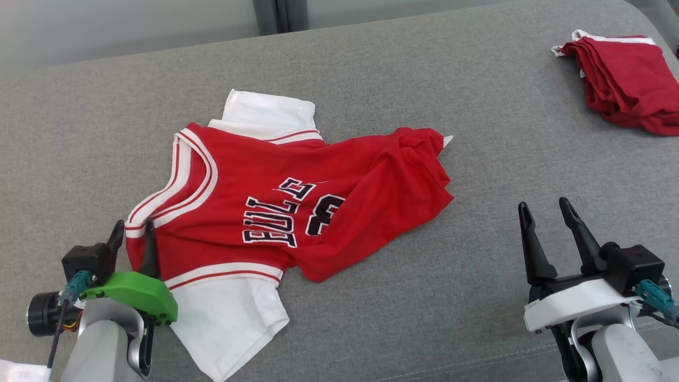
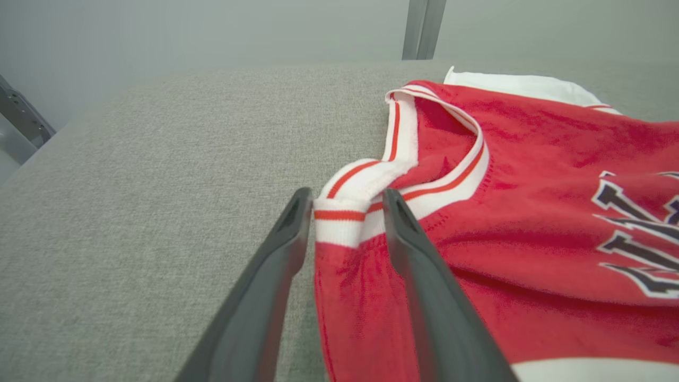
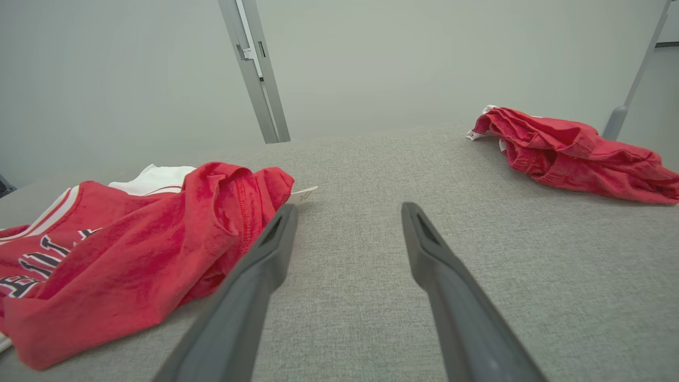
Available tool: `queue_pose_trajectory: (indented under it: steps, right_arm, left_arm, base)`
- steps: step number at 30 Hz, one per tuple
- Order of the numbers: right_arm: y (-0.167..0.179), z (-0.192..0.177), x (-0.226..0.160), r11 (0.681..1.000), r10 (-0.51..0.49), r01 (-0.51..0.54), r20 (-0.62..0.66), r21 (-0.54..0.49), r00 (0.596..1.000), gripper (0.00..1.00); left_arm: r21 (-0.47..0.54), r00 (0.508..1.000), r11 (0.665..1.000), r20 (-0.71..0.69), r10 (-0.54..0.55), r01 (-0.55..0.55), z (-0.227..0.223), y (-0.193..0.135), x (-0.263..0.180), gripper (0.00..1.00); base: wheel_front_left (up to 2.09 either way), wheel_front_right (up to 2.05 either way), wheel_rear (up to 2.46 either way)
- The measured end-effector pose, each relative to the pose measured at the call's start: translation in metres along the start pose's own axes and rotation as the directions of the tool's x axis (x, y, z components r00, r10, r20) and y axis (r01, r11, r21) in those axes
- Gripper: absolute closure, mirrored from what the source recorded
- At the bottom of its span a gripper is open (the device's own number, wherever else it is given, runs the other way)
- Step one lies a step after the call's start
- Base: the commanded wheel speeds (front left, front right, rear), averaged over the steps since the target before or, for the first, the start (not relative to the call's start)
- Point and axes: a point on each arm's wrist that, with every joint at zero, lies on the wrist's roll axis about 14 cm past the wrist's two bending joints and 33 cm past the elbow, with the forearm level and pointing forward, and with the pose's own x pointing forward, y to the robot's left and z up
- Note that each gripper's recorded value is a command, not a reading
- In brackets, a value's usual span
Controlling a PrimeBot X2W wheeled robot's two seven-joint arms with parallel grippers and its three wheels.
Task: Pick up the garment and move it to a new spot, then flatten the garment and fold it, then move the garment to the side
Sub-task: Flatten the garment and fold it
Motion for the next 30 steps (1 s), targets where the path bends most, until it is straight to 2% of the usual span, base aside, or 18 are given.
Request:
queue_pose_trajectory:
  steps: [4,10,22,23,24,25,30]
  right_arm:
    - [0.008,-0.002,0.001,1.000,0.023,-0.023,-0.004,0.004,1.000,0.00]
    - [0.034,-0.008,0.010,0.994,0.107,-0.107,-0.023,0.009,0.994,0.00]
    - [0.079,-0.044,0.039,0.966,0.257,-0.259,-0.144,0.006,0.956,0.00]
    - [0.083,-0.048,0.041,0.964,0.266,-0.267,-0.155,0.013,0.951,0.16]
    - [0.085,-0.051,0.042,0.962,0.272,-0.273,-0.166,0.021,0.948,0.76]
    - [0.088,-0.055,0.043,0.960,0.279,-0.279,-0.177,0.028,0.944,1.00]
    - [0.091,-0.053,0.046,0.957,0.289,-0.288,-0.176,0.033,0.941,1.00]
  left_arm:
    - [-0.029,0.997,1.000,0.078,0.001,0.002,0.020,-0.007,-0.005,0.00]
    - [-0.057,0.978,0.998,0.206,0.021,-0.010,0.054,-0.009,-0.023,0.00]
    - [-0.075,0.960,0.997,0.273,0.055,-0.036,0.065,-0.005,-0.053,0.00]
    - [-0.076,0.960,0.996,0.273,0.059,-0.040,0.065,-0.004,-0.055,0.00]
    - [-0.076,0.960,0.996,0.273,0.062,-0.043,0.065,-0.003,-0.057,0.00]
    - [-0.075,0.960,0.996,0.274,0.063,-0.044,0.065,-0.003,-0.058,0.00]
    - [-0.078,0.957,0.996,0.282,0.070,-0.050,0.066,-0.002,-0.062,0.00]
  base:
    - [0.00,0.00,0.00]
    - [0.00,0.00,0.00]
    - [0.00,0.00,0.00]
    - [0.00,0.00,0.00]
    - [0.00,0.00,0.00]
    - [0.00,0.00,0.00]
    - [0.00,0.00,0.00]
